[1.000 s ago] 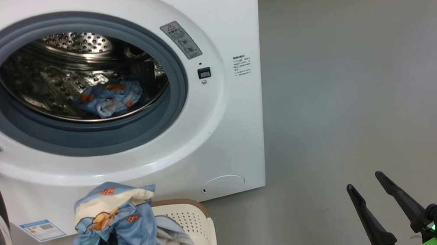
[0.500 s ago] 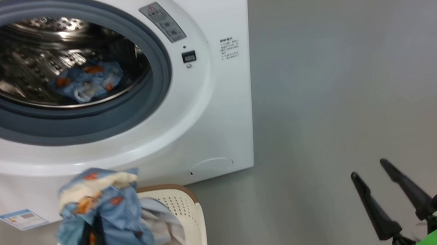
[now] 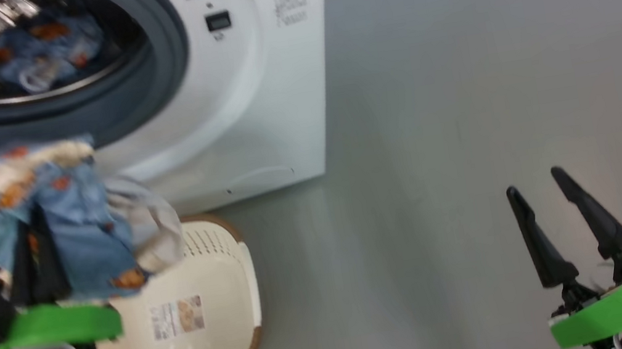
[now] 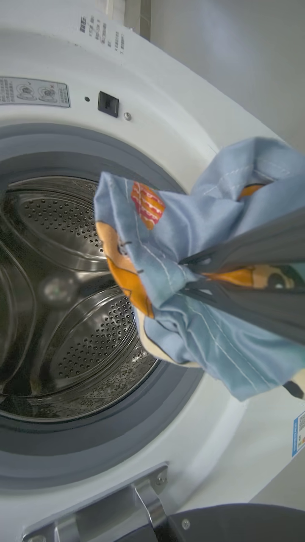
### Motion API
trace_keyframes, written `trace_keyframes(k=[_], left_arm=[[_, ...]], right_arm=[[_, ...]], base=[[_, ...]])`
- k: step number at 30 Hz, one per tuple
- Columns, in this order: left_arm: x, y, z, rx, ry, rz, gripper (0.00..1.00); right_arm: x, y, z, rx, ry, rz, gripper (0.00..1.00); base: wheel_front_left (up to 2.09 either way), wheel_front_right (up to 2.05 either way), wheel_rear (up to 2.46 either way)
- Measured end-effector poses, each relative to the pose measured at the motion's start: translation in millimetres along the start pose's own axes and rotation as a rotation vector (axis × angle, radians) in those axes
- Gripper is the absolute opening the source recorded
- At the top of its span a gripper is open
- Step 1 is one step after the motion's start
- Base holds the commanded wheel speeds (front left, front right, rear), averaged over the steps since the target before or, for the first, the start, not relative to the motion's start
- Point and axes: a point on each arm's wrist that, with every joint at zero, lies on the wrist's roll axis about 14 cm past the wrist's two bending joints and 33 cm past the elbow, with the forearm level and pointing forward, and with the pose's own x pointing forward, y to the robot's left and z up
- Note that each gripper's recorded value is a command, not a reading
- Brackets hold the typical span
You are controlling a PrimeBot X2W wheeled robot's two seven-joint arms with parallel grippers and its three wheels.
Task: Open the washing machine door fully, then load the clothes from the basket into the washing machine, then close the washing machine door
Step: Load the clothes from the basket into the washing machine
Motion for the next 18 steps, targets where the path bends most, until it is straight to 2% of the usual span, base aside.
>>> trace_keyframes(k=[11,18], left_arm=[[101.4,13.7,-24.2,-0.064,0.073,-0.011,0.0],[153.6,9.3,-53.7,-0.088,0.257,-0.072,0.0]], right_arm=[[32.0,-24.7,-24.5,0.009,0.031,-0.068,1.0],[36.1,-37.9,-44.2,0.017,0.074,-0.115,1.0]], base=[[0.0,0.0,0.0],[0.0,0.0,0.0]])
